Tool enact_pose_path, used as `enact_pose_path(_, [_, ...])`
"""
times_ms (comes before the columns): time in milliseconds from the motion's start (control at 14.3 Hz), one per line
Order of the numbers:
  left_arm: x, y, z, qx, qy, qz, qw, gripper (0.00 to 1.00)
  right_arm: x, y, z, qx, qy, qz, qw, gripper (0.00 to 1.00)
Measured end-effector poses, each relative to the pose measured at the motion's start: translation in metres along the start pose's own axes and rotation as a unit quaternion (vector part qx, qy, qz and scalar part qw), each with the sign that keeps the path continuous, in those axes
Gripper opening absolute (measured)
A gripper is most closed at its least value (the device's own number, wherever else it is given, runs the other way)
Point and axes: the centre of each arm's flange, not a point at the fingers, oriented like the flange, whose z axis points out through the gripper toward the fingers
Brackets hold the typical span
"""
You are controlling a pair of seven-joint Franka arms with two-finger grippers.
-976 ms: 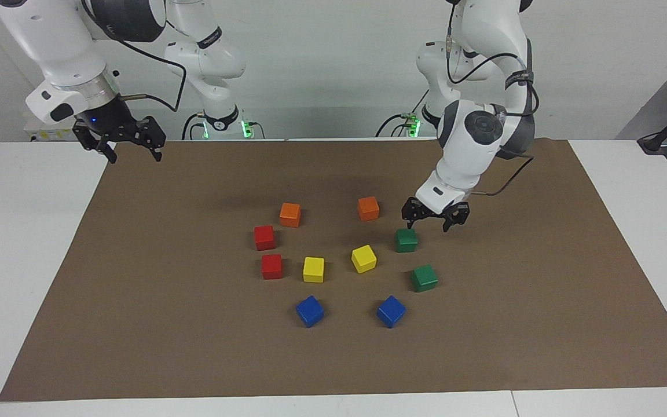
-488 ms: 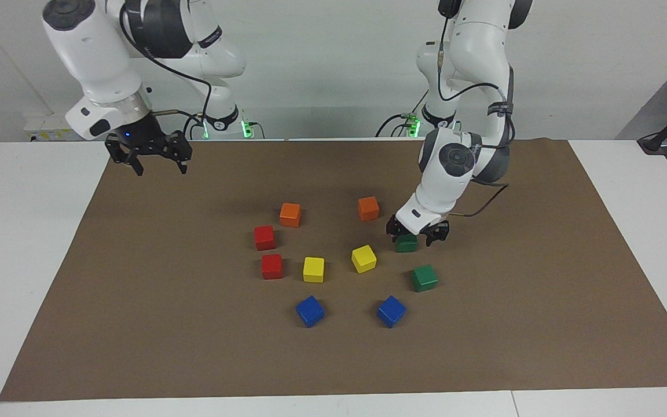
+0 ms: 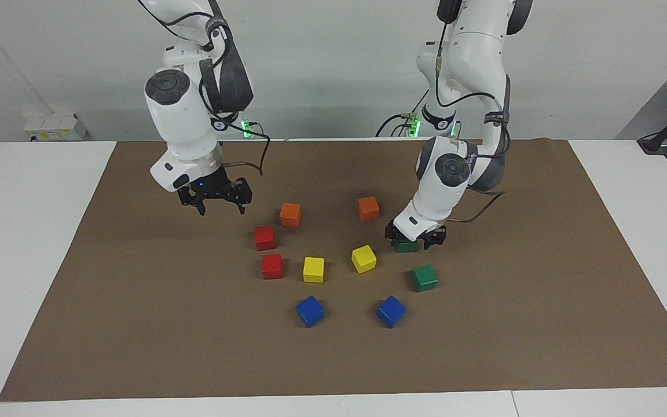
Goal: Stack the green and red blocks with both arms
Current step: 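Grasp a green cube with the left gripper while the right gripper grasps red, then carry the green cube outward with the left gripper while the right gripper carries red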
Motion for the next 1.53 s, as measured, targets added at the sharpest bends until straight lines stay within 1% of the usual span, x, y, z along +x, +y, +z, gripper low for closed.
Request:
enact_pose_path(139, [-0.002,0.000,0.003,0.001,-0.003,0.000,1.000,1.00,0.000,-0.011,0.025,0.003,0.008,-0.009,1.000,1.00])
enact_pose_path(279, [-0.004,0.000,0.006,0.001,-0.007,0.000,1.000,0.96,-0.003,-0.026,0.043,0.005,0.011,-0.022,1.000,1.00])
enact_pose_path(348, [-0.005,0.001,0.007,0.002,-0.008,0.001,1.000,0.83,-0.004,-0.033,0.050,0.006,0.012,-0.027,1.000,0.98])
enact_pose_path(418, [-0.005,0.002,0.008,0.002,-0.009,0.002,1.000,0.67,-0.004,-0.036,0.055,0.007,0.013,-0.029,0.999,1.00])
enact_pose_path(488, [-0.006,0.003,0.008,0.002,-0.009,0.002,1.000,0.56,-0.004,-0.038,0.059,0.007,0.014,-0.030,0.999,1.00])
enact_pose_path(627, [-0.006,0.003,0.008,0.002,-0.010,0.002,1.000,0.56,-0.006,-0.043,0.068,0.008,0.015,-0.031,0.999,1.00])
enact_pose_path(697, [-0.006,0.002,0.008,0.003,-0.013,0.001,1.000,0.56,-0.008,-0.046,0.075,0.009,0.014,-0.029,0.999,0.98])
enact_pose_path(767, [-0.006,0.000,0.005,0.004,-0.017,-0.001,1.000,0.56,-0.011,-0.049,0.081,0.008,0.013,-0.030,0.999,1.00])
enact_pose_path(906, [-0.001,-0.011,-0.010,0.006,-0.016,-0.012,1.000,0.56,-0.018,-0.052,0.095,0.009,0.014,-0.032,0.999,1.00])
enact_pose_path(976, [0.003,-0.022,-0.026,0.005,-0.011,-0.021,1.000,0.56,-0.021,-0.051,0.101,0.009,0.014,-0.032,0.999,1.00])
enact_pose_path(1045, [0.006,-0.039,-0.046,0.003,-0.004,-0.035,0.999,0.56,-0.025,-0.050,0.107,0.009,0.013,-0.032,0.999,0.98])
enact_pose_path(1115, [0.006,-0.061,-0.069,0.002,0.004,-0.053,0.999,0.56,-0.027,-0.049,0.112,0.008,0.012,-0.032,0.999,1.00])
enact_pose_path(1324, [-0.005,-0.139,-0.126,0.001,0.026,-0.091,0.996,0.56,-0.037,-0.048,0.126,0.008,0.010,-0.034,0.999,1.00])
enact_pose_path(1394, [-0.010,-0.163,-0.137,0.001,0.027,-0.092,0.995,0.56,-0.040,-0.050,0.129,0.007,0.008,-0.036,0.999,1.00])
enact_pose_path(1533, [-0.020,-0.213,-0.145,0.002,0.023,-0.077,0.997,0.56,-0.044,-0.055,0.133,0.007,0.009,-0.041,0.999,1.00])
